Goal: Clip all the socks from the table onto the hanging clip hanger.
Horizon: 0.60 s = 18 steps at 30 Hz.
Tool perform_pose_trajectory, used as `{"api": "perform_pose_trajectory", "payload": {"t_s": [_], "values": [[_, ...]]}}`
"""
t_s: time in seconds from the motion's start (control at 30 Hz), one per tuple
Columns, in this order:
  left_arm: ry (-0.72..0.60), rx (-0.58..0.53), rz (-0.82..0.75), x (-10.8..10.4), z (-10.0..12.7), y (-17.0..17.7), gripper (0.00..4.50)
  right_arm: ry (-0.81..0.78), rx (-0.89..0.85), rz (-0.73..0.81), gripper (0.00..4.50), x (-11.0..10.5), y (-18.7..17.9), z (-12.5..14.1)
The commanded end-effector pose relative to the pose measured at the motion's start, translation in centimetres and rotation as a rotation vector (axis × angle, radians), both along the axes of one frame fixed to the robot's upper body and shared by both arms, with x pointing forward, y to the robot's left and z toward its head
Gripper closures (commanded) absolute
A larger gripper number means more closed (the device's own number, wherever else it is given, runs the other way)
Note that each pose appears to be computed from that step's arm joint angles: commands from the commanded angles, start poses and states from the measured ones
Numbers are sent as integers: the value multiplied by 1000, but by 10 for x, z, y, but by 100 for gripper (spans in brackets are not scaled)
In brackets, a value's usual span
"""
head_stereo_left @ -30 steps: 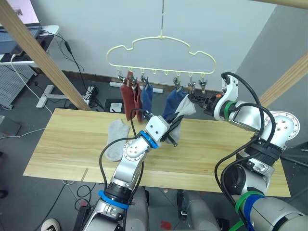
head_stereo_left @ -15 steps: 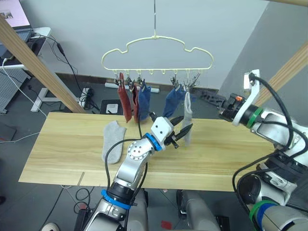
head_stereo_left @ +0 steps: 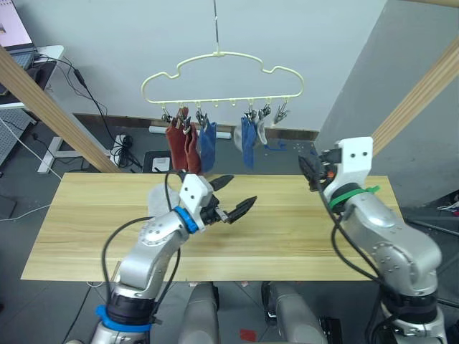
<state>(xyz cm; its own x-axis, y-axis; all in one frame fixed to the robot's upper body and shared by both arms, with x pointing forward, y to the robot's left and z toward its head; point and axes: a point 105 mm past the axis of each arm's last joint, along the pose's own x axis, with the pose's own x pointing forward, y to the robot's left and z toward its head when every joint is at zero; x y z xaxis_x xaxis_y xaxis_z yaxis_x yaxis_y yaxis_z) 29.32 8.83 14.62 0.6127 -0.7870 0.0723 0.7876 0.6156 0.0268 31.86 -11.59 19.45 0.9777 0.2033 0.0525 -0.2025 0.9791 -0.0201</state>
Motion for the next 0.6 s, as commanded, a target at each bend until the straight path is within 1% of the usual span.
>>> {"api": "perform_pose_trajectory", "payload": {"t_s": [0.03,0.07,0.1,0.17,0.33,0.43,0.6], "values": [[-54,-71,-26,-11,33,0,0,-151,19,-20,156,-1,10,24],[-54,-77,-27,-12,37,0,0,-158,22,-22,175,-1,12,25],[-54,-93,-21,-12,43,2,0,-164,24,-27,205,2,14,25],[-50,-106,-19,-13,50,5,0,-182,33,-30,205,8,17,28],[-59,-97,-18,-13,56,10,0,-226,40,-52,205,21,21,35],[-90,-108,-20,-13,65,9,0,-237,40,-55,205,27,24,35],[-141,-88,-61,-16,74,3,0,-257,47,-81,205,35,25,39]]}}
